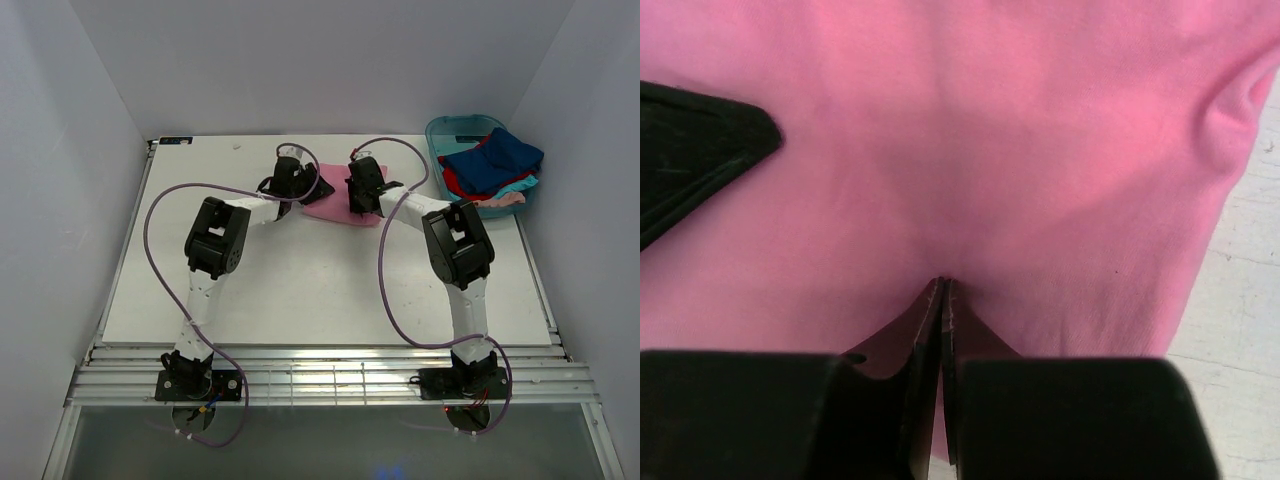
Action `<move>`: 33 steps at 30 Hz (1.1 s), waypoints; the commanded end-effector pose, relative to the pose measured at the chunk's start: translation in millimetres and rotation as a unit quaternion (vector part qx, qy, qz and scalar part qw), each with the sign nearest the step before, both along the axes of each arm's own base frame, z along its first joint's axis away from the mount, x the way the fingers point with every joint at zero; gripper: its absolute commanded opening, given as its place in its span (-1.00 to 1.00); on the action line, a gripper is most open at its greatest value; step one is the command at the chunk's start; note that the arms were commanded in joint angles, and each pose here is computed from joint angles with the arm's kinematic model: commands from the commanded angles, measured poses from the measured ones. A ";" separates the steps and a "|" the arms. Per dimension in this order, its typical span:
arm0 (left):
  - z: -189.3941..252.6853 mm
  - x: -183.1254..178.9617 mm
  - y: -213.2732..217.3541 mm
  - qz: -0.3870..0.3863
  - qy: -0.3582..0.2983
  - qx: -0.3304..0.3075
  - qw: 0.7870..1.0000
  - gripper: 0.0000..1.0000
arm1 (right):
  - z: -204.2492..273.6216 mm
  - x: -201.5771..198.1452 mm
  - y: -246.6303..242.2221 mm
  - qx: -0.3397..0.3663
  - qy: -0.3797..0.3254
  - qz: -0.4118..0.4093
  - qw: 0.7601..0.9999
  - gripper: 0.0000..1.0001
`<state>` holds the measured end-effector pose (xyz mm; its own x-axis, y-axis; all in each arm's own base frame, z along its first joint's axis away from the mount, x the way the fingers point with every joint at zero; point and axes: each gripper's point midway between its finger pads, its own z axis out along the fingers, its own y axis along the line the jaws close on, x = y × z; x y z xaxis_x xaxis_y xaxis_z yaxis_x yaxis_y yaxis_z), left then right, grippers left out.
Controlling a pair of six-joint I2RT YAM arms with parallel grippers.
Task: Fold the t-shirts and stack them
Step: Put the neatly folded tshirt into the corner of the board with the left arm
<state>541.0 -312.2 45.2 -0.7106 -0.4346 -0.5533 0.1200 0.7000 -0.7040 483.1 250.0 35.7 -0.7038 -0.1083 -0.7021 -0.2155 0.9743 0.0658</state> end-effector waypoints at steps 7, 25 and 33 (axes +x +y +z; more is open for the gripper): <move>-29.6 -25.6 -19.5 -0.036 0.050 0.013 0.998 -0.66 | -7.4 -36.3 -0.2 -0.023 0.034 0.016 0.999 -0.85; 96.4 -16.9 154.2 0.043 -0.038 0.258 0.965 -0.82 | 97.8 -62.8 -32.5 -0.020 -0.046 -0.006 0.999 -0.29; 125.4 -17.8 237.9 0.092 -0.035 0.311 0.945 -0.82 | 113.9 -77.3 -31.1 0.000 -0.055 0.006 0.998 -0.29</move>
<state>525.3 -98.9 128.1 -0.6533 -0.1678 -0.7383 -0.0207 0.9787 -0.2042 414.8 218.8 143.3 -0.6230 -0.1097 -0.7745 -0.2156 0.9759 0.0352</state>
